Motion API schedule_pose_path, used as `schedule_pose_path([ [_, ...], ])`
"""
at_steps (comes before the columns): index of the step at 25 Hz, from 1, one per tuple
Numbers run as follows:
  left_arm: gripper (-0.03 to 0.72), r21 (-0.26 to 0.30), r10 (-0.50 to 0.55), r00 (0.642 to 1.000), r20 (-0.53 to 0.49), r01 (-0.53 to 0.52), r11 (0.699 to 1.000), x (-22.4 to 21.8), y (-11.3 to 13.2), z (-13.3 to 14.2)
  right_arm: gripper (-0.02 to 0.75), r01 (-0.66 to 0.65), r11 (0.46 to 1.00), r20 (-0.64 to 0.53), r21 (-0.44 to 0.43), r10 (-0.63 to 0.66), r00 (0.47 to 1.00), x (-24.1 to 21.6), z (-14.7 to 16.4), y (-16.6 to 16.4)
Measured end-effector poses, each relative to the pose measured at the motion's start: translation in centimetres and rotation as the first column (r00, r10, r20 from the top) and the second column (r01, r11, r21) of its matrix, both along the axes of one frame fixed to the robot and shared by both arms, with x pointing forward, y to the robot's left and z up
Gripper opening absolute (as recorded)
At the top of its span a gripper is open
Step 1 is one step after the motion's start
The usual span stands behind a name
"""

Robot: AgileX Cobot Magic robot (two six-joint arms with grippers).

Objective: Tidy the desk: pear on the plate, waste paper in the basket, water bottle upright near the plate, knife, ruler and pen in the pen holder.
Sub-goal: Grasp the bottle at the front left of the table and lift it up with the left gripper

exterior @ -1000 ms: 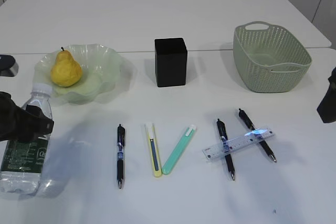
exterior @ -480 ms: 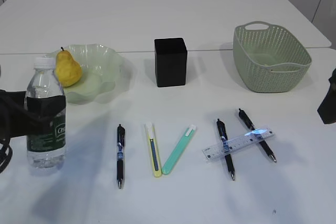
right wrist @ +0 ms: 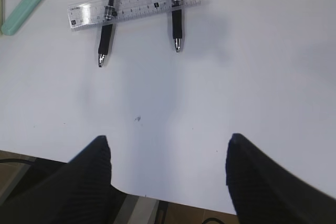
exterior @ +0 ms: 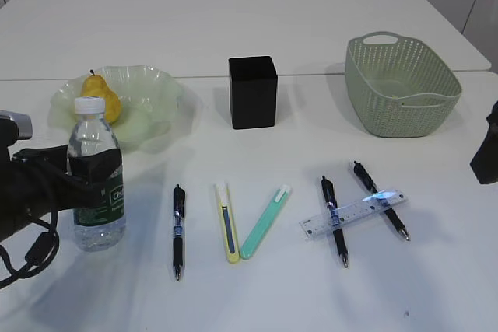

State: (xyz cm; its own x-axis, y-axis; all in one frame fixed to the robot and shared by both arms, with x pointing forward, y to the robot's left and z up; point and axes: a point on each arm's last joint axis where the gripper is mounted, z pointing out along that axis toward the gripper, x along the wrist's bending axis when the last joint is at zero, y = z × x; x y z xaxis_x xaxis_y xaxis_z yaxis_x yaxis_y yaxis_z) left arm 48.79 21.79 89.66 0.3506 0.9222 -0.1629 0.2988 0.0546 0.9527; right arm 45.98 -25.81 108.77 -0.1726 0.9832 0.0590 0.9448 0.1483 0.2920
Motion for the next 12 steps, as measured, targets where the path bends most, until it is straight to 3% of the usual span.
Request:
schedule_pose_path([
  [6,0.410,0.042,0.022,0.999,0.029,-0.023,0.999,0.2,0.3,-0.1,0.505,0.001,1.000,0.000,0.000,-0.001,1.000,0.0,0.0,0.0],
  [12,0.409,0.032,0.029,0.998,0.060,-0.031,0.999,0.7,0.2,-1.1,0.505,0.002,1.000,0.006,0.001,-0.002,1.000,0.1,0.0,0.0],
])
